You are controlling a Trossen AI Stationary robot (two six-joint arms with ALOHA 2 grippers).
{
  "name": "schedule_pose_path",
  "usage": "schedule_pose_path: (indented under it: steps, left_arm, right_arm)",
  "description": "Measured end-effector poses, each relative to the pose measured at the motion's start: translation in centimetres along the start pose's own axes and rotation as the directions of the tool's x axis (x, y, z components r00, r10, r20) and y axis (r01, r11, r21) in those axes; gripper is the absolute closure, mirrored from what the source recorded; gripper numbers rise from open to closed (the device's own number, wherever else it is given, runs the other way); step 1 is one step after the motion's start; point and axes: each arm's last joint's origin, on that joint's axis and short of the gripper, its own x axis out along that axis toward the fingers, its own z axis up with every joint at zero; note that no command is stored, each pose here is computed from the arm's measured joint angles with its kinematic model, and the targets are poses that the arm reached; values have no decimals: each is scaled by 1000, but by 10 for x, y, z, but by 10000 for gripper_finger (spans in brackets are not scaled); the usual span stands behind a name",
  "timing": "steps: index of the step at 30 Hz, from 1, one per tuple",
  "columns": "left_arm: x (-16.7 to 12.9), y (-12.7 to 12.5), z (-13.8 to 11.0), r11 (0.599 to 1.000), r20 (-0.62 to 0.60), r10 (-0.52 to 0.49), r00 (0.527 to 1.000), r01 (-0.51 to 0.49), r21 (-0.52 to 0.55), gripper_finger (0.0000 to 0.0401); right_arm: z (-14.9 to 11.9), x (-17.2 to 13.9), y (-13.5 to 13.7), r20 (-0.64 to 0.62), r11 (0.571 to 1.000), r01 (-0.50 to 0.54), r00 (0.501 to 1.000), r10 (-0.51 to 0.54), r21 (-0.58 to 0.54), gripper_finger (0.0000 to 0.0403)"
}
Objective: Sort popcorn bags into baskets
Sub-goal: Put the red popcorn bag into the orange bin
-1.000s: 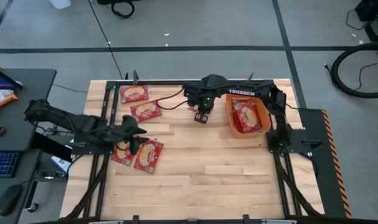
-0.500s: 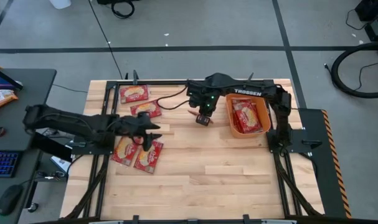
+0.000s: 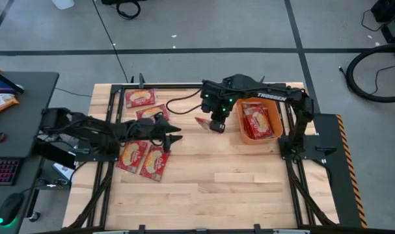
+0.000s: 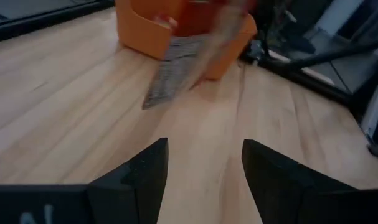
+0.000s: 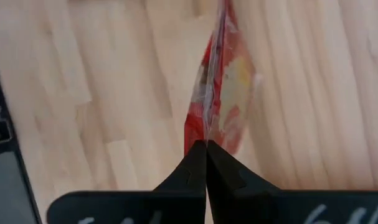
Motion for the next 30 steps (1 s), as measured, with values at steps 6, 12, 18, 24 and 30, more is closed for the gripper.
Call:
schedule_pose_path:
  steps: [6,12,18,24,30]
  left_arm:
    - [22,-3,7,999,66,-48,997,49,-18,193]
    - [51,-15,28,996,94,-85,992,82,28,193]
    - [74,-21,50,994,133,-102,986,95,60,193]
    - [93,-27,68,984,108,-151,983,140,106,193]
    - [97,-35,84,973,122,-198,973,179,146,193]
  right_arm:
    - [-7,-14,12,31,996,-77,996,78,-43,401]
    - [-16,-33,22,73,992,-101,992,107,-74,401]
    - [-28,-52,32,113,987,-125,984,137,-105,401]
    - [-41,-73,38,156,984,-131,977,148,-118,401]
    - [-55,-94,41,217,986,-126,965,148,-113,401]
